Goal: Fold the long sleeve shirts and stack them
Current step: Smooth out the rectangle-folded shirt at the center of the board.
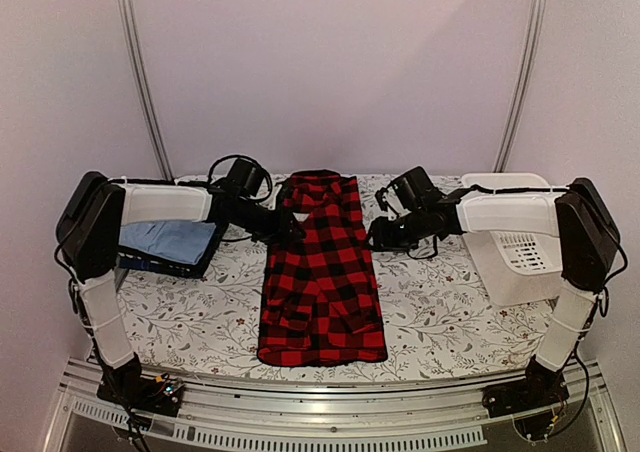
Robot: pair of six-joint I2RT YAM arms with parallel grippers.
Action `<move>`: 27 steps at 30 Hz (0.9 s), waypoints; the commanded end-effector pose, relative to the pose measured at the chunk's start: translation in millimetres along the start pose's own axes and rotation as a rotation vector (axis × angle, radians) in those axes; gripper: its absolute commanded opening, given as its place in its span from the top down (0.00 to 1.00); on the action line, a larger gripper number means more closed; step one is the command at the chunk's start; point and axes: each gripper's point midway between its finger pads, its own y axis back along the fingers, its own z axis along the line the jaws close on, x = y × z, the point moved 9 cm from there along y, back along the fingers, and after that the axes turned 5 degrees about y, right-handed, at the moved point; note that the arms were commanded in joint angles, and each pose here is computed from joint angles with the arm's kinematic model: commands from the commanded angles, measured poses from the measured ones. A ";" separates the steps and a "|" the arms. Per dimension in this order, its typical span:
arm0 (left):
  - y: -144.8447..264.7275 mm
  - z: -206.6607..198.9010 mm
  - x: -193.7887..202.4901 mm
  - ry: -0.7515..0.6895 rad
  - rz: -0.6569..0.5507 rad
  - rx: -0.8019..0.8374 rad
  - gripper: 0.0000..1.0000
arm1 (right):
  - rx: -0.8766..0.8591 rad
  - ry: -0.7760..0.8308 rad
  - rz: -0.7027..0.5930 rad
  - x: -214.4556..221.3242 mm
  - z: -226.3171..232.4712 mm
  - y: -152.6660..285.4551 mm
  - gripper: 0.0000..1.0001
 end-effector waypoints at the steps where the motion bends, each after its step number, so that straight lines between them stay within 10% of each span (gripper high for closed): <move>1: 3.0 15.1 -34.0 0.039 -0.124 -0.014 0.67 | -0.007 0.008 -0.012 -7.5 0.5 -13.2 0.59; 27: -71.4 62.5 -130.5 -0.017 -0.140 -0.042 0.68 | -0.227 -0.003 -0.235 -139.9 -19.8 -111.6 0.69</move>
